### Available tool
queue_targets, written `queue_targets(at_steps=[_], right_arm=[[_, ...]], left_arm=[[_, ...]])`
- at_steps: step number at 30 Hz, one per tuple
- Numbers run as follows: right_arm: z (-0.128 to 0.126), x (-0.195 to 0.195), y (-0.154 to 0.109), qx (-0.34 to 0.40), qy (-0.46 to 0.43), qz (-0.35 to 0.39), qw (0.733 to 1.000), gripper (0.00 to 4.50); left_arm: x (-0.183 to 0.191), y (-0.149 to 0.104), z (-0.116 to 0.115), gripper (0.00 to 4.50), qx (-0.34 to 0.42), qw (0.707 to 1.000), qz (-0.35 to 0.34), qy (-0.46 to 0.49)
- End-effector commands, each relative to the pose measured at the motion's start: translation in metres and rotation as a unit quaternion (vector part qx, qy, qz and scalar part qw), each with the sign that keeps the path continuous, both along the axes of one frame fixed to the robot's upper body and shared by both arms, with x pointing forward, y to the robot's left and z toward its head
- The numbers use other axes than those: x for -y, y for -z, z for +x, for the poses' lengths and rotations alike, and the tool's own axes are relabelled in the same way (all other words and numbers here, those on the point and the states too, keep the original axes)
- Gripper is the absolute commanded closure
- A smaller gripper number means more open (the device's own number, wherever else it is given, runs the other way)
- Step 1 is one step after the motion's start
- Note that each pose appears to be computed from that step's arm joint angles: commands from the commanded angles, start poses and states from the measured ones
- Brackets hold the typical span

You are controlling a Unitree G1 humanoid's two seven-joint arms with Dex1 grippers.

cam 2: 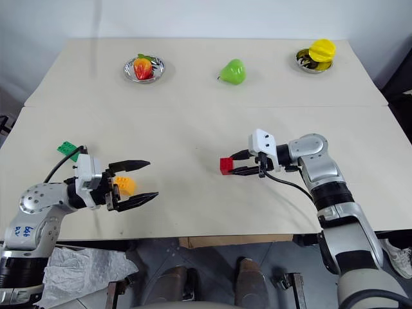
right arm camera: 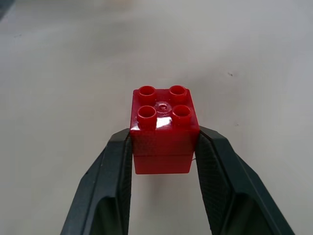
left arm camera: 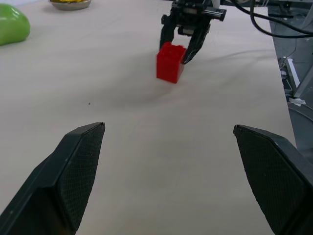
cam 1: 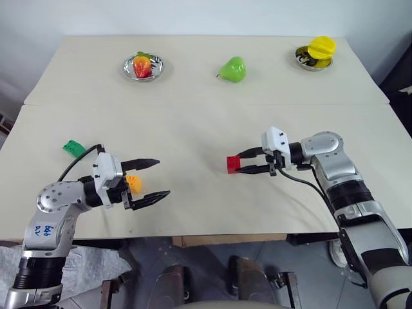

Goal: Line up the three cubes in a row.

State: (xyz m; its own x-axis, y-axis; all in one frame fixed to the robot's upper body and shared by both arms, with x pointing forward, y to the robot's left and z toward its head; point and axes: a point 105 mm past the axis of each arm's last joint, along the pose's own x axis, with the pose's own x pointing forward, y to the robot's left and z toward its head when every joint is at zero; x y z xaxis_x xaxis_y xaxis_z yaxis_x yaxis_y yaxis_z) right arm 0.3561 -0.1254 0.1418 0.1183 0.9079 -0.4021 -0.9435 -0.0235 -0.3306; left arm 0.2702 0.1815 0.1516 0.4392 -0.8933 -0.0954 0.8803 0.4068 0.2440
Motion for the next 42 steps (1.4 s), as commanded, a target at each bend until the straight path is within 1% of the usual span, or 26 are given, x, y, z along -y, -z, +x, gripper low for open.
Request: queue_targets(at_steps=[1, 4, 5, 7, 8, 10, 13, 14, 15, 18, 21, 23, 25, 27, 28, 29, 32, 36, 38, 40, 42], right_arm=[[-0.003, 0.006, 0.003, 0.004, -0.035, 0.001, 0.999, 3.07], [-0.001, 0.005, 0.003, -0.015, -0.038, 0.016, 0.999, 3.07], [0.002, 0.006, 0.004, -0.025, -0.026, 0.017, 0.999, 3.07], [0.009, 0.007, 0.000, -0.011, -0.002, 0.031, 0.999, 2.33], [0.010, 0.009, 0.001, -0.023, 0.003, 0.031, 0.999, 1.99], [0.010, 0.010, -0.001, -0.010, 0.000, 0.034, 0.999, 1.45], [0.006, 0.013, -0.006, 0.001, -0.011, 0.046, 0.999, 0.44], [0.005, 0.015, -0.011, 0.016, -0.013, 0.056, 0.998, 0.16], [0.003, 0.018, -0.018, 0.034, -0.014, 0.071, 0.997, 0.07], [-0.009, 0.021, -0.036, 0.061, -0.031, 0.118, 0.991, 0.07], [-0.034, 0.024, -0.051, 0.057, -0.061, 0.176, 0.981, 0.07], [-0.046, 0.026, -0.050, 0.037, -0.068, 0.184, 0.980, 0.07], [-0.062, 0.026, -0.046, -0.016, -0.071, 0.193, 0.979, 0.07], [-0.069, 0.022, -0.051, -0.014, -0.060, 0.225, 0.972, 0.07], [-0.070, 0.021, -0.053, -0.013, -0.053, 0.236, 0.970, 0.07], [-0.071, 0.020, -0.055, -0.003, -0.048, 0.243, 0.969, 0.07], [-0.079, 0.019, -0.055, -0.015, -0.042, 0.250, 0.967, 0.07], [-0.080, 0.027, -0.048, -0.008, -0.027, 0.234, 0.972, 0.07], [-0.077, 0.035, -0.041, -0.005, -0.010, 0.227, 0.974, 0.07], [-0.076, 0.042, -0.035, 0.005, 0.003, 0.222, 0.975, 0.07], [-0.074, 0.045, -0.033, 0.007, 0.010, 0.225, 0.974, 0.07]], left_arm=[[-0.014, -0.007, 0.000, 0.00, 0.023, 1.000, -0.001, -0.021], [-0.020, -0.007, 0.001, 0.00, 0.028, 0.999, -0.002, -0.034], [-0.023, -0.007, 0.002, 0.00, 0.033, 0.999, -0.002, -0.041], [-0.027, -0.008, 0.004, 0.00, 0.038, 0.998, -0.003, -0.053], [-0.029, -0.008, 0.004, 0.00, 0.041, 0.997, -0.002, -0.058], [-0.033, -0.009, 0.004, 0.00, 0.044, 0.997, -0.008, -0.068], [-0.044, -0.014, 0.004, 0.00, 0.046, 0.994, -0.029, -0.095], [-0.052, -0.015, 0.002, 0.00, 0.048, 0.992, -0.035, -0.113], [-0.062, -0.017, -0.001, 0.00, 0.047, 0.989, -0.045, -0.133], [-0.087, -0.015, -0.010, 0.00, 0.048, 0.979, -0.053, -0.189], [-0.118, 0.003, -0.031, 0.00, 0.027, 0.964, -0.048, -0.259], [-0.130, 0.013, -0.043, 0.00, 0.016, 0.955, -0.049, -0.291], [-0.146, 0.032, -0.062, 0.00, -0.015, 0.942, -0.050, -0.332], [-0.163, 0.051, -0.082, 0.00, -0.046, 0.922, -0.064, -0.379], [-0.168, 0.056, -0.088, 0.00, -0.053, 0.916, -0.065, -0.392], [-0.171, 0.059, -0.092, 0.00, -0.056, 0.913, -0.064, -0.399], [-0.171, 0.070, -0.103, 0.00, -0.069, 0.909, -0.059, -0.408], [-0.161, 0.061, -0.094, 0.00, -0.040, 0.908, -0.083, -0.410], [-0.164, 0.046, -0.080, 0.00, 0.010, 0.886, -0.120, -0.447], [-0.171, 0.035, -0.067, 0.00, 0.046, 0.857, -0.147, -0.491], [-0.169, 0.034, -0.056, 0.00, 0.043, 0.847, -0.166, -0.504]])
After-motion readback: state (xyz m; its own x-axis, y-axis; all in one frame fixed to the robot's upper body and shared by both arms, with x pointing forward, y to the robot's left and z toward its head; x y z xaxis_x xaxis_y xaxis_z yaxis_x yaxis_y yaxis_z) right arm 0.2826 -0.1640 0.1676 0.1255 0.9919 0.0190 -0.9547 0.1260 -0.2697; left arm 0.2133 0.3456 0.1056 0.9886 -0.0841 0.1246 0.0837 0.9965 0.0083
